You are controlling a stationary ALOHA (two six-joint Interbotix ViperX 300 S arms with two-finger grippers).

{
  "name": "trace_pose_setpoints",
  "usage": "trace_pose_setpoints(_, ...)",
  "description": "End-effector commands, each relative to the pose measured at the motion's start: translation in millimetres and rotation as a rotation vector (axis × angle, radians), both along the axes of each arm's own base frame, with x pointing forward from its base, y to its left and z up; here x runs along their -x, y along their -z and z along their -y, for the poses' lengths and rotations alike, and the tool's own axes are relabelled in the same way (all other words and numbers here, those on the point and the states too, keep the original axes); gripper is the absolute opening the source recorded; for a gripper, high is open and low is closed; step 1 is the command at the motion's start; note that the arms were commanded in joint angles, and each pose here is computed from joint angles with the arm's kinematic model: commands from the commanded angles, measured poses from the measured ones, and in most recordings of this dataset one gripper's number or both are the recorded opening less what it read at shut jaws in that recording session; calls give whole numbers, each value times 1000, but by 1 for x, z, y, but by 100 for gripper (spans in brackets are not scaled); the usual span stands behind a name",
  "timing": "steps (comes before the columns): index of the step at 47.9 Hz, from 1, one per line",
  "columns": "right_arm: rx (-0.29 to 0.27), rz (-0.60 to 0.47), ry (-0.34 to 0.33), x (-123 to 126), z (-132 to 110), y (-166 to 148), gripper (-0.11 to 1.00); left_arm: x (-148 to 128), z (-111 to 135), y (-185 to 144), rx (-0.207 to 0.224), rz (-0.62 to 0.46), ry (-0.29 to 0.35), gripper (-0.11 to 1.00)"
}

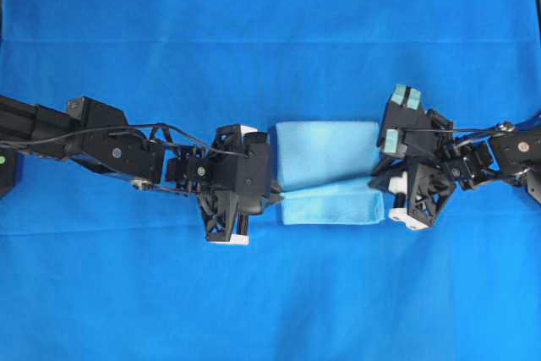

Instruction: Fold the light blue towel.

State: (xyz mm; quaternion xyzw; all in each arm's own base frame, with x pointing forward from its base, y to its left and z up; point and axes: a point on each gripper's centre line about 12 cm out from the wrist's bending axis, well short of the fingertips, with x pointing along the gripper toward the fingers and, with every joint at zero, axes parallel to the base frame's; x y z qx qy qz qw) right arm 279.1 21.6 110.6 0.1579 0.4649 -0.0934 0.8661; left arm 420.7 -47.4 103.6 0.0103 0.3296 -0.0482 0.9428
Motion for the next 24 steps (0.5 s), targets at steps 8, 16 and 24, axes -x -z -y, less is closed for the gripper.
trace_pose_setpoints(8,-7,57,-41,-13,-15,-18,64,-7,5,-20,3,61,12,62)
trace_pose_setpoints(16,-17,128,-70,-17,-25,-40,61,-4,4,-38,-4,92,20,76)
trace_pose_setpoints(24,-11,187,-100,-15,-37,-72,61,5,4,-69,-2,107,22,73)
